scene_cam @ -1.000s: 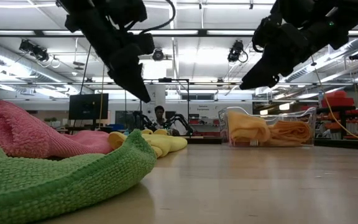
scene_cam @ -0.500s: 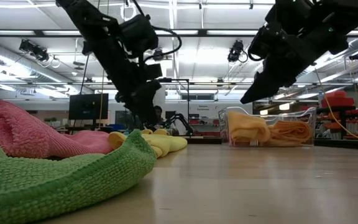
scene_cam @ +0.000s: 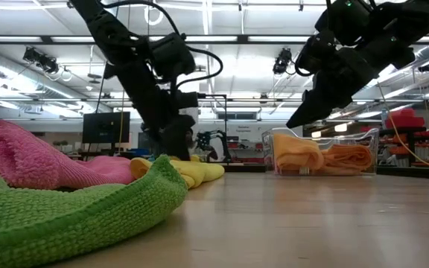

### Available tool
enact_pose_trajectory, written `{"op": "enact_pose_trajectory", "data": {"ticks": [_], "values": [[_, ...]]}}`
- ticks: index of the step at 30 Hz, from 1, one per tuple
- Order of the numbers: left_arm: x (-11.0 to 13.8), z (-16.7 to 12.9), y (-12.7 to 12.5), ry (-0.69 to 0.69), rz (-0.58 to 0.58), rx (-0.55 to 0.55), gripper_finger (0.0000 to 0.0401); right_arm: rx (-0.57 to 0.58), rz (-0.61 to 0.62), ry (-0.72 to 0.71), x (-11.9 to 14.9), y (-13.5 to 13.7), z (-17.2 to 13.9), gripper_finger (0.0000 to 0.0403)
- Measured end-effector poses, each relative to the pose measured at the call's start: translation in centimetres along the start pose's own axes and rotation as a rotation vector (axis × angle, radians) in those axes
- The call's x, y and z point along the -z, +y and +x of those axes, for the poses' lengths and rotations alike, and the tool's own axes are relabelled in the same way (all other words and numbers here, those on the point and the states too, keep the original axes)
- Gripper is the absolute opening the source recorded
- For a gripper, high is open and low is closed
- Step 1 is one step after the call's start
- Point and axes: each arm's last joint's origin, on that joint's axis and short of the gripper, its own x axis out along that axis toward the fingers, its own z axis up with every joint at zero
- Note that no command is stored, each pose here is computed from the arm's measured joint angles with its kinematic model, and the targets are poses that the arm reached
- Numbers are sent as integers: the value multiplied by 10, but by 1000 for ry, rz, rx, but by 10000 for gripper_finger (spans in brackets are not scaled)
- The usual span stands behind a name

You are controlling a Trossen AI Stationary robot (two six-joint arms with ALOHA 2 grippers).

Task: Fold microfiber towels
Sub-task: Fold the yellow microfiber cloth

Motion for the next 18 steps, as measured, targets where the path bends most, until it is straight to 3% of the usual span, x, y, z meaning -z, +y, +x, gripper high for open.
{"op": "enact_pose_trajectory", "data": {"ticks": [5,12,18], "values": [[0,0,1,-5,40,-18,129,0,0,1,0,0,0,184],[0,0,1,-5,95,-21,13,0,0,1,0,0,0,184],[-12,-10,1,-23,109,15,6,0,0,2,0,0,0,184]]}}
